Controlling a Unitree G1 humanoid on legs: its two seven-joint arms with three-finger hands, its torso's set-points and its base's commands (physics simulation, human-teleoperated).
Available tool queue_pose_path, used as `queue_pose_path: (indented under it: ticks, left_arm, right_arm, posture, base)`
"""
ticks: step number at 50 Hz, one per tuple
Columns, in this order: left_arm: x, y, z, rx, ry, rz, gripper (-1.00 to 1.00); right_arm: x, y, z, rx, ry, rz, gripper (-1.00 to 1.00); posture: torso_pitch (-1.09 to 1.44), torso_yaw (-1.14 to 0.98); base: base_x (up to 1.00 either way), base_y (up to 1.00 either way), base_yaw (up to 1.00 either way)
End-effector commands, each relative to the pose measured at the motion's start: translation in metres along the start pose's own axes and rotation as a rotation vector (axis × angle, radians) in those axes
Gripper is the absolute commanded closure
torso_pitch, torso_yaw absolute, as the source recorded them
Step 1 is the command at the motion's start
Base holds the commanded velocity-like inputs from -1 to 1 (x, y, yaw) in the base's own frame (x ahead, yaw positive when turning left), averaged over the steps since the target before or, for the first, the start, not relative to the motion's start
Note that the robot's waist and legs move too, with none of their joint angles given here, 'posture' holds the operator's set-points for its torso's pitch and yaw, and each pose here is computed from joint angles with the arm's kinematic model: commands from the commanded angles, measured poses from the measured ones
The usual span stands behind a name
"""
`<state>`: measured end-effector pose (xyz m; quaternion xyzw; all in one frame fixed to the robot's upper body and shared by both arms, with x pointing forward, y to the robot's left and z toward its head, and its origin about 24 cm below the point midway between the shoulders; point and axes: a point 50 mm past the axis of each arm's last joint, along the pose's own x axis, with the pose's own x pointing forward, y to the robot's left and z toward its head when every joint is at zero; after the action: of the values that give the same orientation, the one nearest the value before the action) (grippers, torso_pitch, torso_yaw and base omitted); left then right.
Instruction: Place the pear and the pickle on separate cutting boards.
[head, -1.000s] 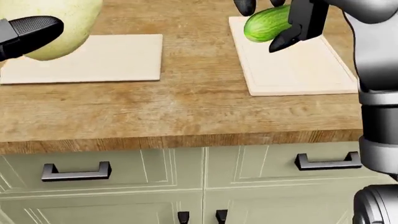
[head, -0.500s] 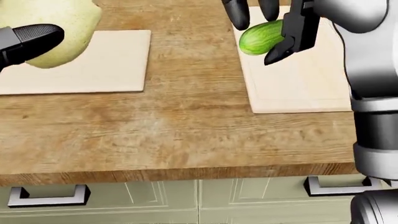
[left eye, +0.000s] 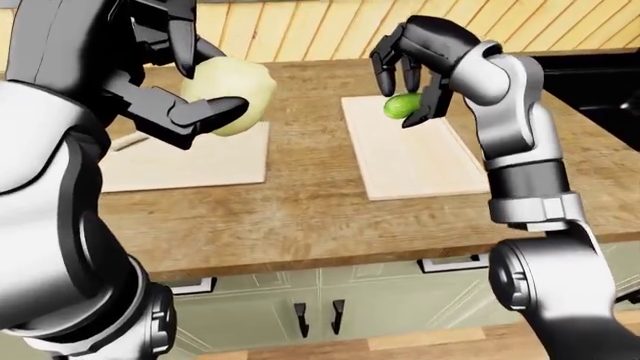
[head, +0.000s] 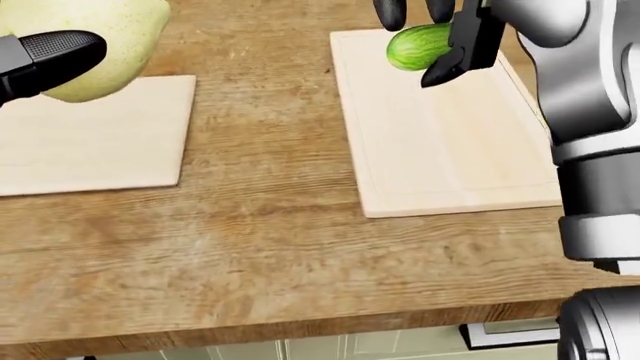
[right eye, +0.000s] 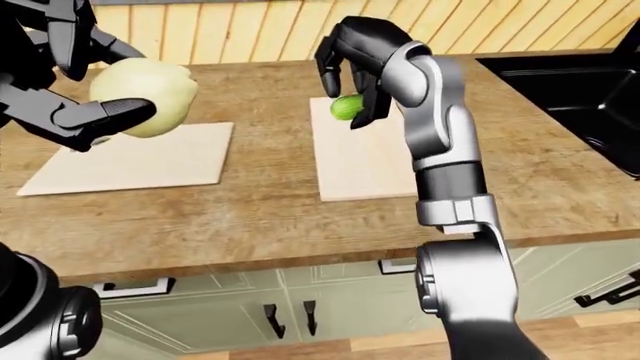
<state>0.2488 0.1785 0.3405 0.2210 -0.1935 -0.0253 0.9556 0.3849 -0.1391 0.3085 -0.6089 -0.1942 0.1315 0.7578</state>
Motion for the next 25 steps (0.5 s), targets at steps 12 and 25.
queue_pose_path:
  ticks: [12, 25]
  left_arm:
    - [-0.003, 0.007, 0.010, 0.019, -0.064, 0.053, 1.00]
    - [-0.004, 0.008, 0.008, 0.018, -0.062, 0.055, 1.00]
  right_arm:
    - [0.020, 0.004, -0.019, -0.034, 0.145, -0.132, 1.00]
    - [0.022, 0.023, -0.042, -0.036, 0.328, -0.082, 1.00]
  posture:
    - [0.00, 0.00]
    - [0.00, 0.00]
  base:
    - [0.00, 0.00, 0.00]
    - [0.00, 0.00, 0.00]
